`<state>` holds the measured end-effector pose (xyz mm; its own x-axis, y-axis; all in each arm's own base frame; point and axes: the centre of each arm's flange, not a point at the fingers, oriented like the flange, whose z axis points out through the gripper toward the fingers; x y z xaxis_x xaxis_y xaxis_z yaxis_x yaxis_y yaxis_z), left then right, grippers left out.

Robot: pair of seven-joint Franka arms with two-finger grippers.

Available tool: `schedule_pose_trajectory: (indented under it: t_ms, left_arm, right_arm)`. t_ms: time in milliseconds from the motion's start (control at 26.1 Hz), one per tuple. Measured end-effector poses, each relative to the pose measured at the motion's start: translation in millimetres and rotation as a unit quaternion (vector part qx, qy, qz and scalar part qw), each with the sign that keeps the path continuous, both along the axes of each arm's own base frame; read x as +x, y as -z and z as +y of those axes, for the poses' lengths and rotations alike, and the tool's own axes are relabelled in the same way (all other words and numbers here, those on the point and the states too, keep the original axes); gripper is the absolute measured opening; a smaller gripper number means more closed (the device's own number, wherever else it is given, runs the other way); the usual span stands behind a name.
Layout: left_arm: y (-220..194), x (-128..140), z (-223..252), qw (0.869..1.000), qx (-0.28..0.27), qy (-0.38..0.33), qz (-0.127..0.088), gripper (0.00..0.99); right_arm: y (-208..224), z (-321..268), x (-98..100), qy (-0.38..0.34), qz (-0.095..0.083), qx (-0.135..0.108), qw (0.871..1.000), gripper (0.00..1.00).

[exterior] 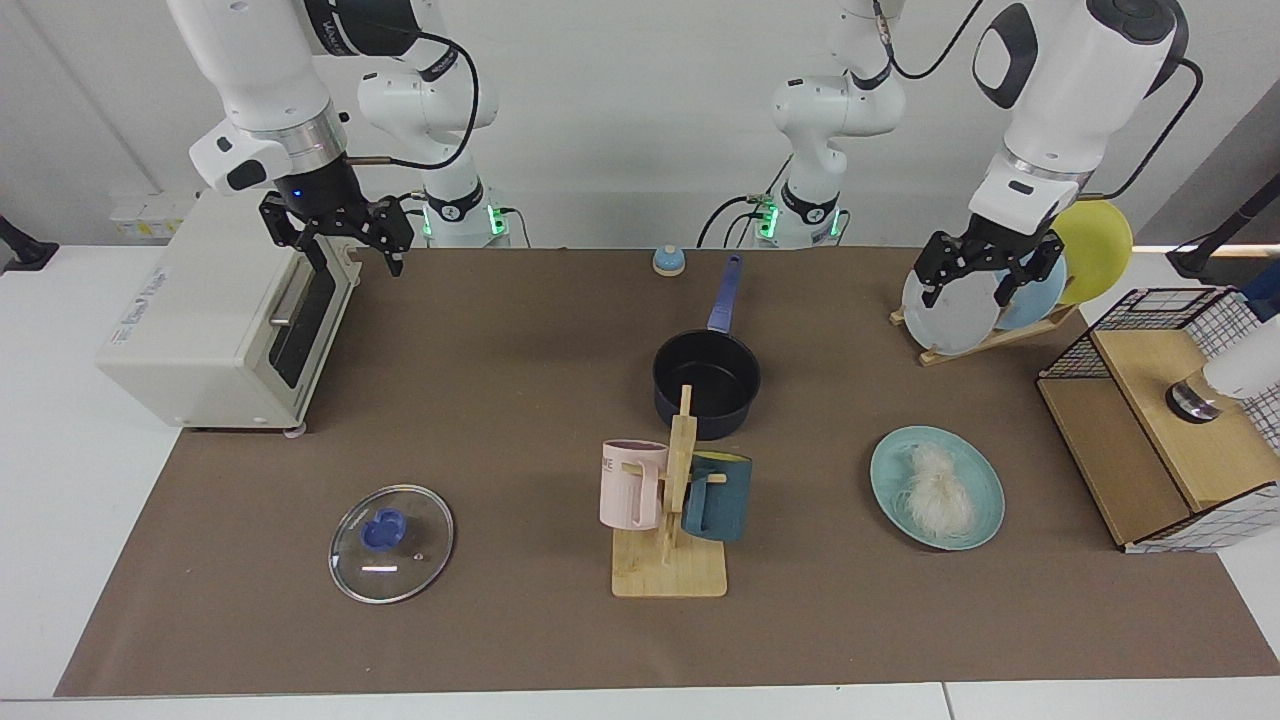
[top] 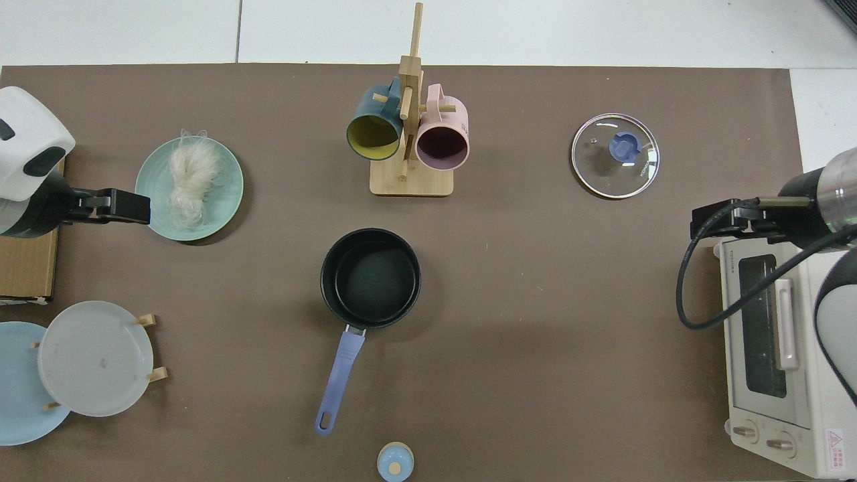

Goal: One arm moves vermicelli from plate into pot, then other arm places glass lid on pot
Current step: 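Move the left gripper toward the vermicelli on the teal plate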

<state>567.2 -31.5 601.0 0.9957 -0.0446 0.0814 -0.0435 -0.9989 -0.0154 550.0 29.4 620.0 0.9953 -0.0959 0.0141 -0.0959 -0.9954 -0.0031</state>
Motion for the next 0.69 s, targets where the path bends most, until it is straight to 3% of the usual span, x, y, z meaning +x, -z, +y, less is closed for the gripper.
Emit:
schedule_pose_trajectory:
  t_ms: [690]
  left_arm:
    - [8.4, 8.5, 3.8, 1.000, 0.000, -0.001, 0.001, 0.991]
  right_arm:
    - [-1.4, -0.6, -0.6, 0.000, -0.001, 0.000, 1.000, 1.00]
